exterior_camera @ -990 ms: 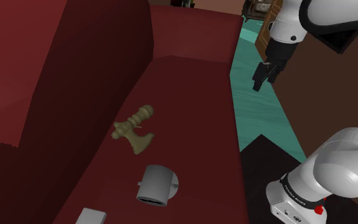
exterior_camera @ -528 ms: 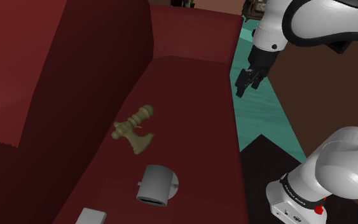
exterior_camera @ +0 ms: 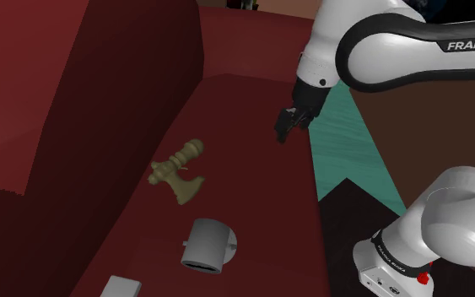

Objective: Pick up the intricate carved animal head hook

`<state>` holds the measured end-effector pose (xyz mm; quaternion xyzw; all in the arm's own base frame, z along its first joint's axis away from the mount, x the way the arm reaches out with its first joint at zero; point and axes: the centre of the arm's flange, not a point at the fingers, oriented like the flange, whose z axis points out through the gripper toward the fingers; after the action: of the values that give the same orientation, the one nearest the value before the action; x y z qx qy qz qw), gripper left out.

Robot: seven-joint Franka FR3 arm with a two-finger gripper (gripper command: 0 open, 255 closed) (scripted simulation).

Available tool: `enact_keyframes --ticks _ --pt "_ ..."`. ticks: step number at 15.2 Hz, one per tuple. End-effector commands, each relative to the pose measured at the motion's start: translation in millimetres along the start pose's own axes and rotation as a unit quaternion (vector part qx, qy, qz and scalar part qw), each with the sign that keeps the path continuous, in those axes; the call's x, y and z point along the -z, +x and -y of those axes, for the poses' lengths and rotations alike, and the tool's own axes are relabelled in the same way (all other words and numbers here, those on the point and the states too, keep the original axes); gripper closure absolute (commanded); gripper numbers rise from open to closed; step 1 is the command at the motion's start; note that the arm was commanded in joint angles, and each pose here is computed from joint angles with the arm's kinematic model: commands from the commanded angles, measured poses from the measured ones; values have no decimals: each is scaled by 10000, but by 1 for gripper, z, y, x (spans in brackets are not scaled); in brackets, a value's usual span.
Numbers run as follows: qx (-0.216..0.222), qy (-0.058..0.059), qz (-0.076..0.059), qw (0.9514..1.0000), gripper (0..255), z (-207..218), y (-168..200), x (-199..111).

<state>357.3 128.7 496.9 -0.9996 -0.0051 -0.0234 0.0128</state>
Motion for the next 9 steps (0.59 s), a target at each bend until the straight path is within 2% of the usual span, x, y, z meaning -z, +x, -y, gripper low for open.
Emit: enact_keyframes --ticks 1,9 --pt "39 59 -87 9999 0 22 8 -6" --pt "208 258 -395 9987 0 112 34 -32"
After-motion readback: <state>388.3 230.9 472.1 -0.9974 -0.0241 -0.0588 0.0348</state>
